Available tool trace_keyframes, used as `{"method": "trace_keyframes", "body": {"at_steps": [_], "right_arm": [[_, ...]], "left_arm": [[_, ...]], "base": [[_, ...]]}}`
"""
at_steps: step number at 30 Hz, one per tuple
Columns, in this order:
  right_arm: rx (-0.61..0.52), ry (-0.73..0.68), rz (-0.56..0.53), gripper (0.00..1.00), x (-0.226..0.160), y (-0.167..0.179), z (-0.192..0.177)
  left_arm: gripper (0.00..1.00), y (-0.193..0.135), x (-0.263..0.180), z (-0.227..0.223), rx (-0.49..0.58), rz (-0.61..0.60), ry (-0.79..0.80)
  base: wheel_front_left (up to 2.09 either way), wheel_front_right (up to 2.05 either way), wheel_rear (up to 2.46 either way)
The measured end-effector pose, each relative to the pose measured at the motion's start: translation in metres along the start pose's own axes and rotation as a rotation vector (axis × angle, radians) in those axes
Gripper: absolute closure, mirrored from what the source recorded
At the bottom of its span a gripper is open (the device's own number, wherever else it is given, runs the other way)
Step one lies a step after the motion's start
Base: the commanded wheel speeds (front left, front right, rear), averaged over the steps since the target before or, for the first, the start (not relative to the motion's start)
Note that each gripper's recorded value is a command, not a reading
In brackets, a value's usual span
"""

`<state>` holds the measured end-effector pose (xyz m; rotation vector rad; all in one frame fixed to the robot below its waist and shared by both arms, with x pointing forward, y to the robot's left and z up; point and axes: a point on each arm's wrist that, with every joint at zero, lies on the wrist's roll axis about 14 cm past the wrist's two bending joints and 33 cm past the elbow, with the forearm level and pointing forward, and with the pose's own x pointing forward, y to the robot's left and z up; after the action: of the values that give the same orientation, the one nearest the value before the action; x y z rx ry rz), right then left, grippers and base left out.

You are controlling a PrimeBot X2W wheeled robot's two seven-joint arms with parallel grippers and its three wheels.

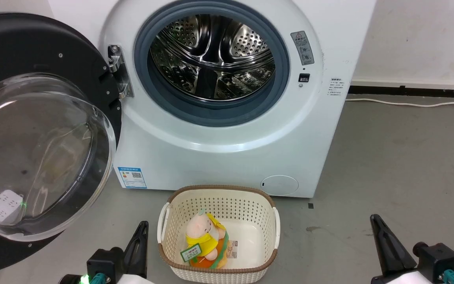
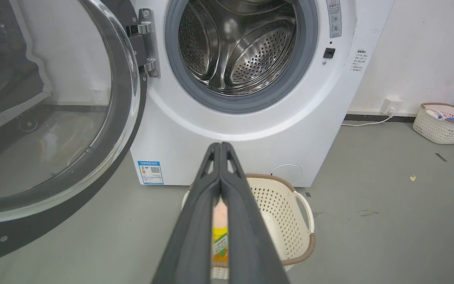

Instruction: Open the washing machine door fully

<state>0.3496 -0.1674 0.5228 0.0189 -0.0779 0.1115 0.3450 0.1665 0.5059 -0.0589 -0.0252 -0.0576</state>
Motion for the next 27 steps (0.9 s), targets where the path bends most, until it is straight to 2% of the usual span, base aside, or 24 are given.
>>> {"method": "trace_keyframes", "body": {"at_steps": [27], "right_arm": [[-0.019, 0.037, 0.006, 1.0, 0.0061, 0.0013, -0.0017]], "left_arm": [[1.0, 0.0027, 0.0095, 0.0057, 0.037, 0.014, 0.015]], "base": [[0.0, 0.0, 0.0]]}}
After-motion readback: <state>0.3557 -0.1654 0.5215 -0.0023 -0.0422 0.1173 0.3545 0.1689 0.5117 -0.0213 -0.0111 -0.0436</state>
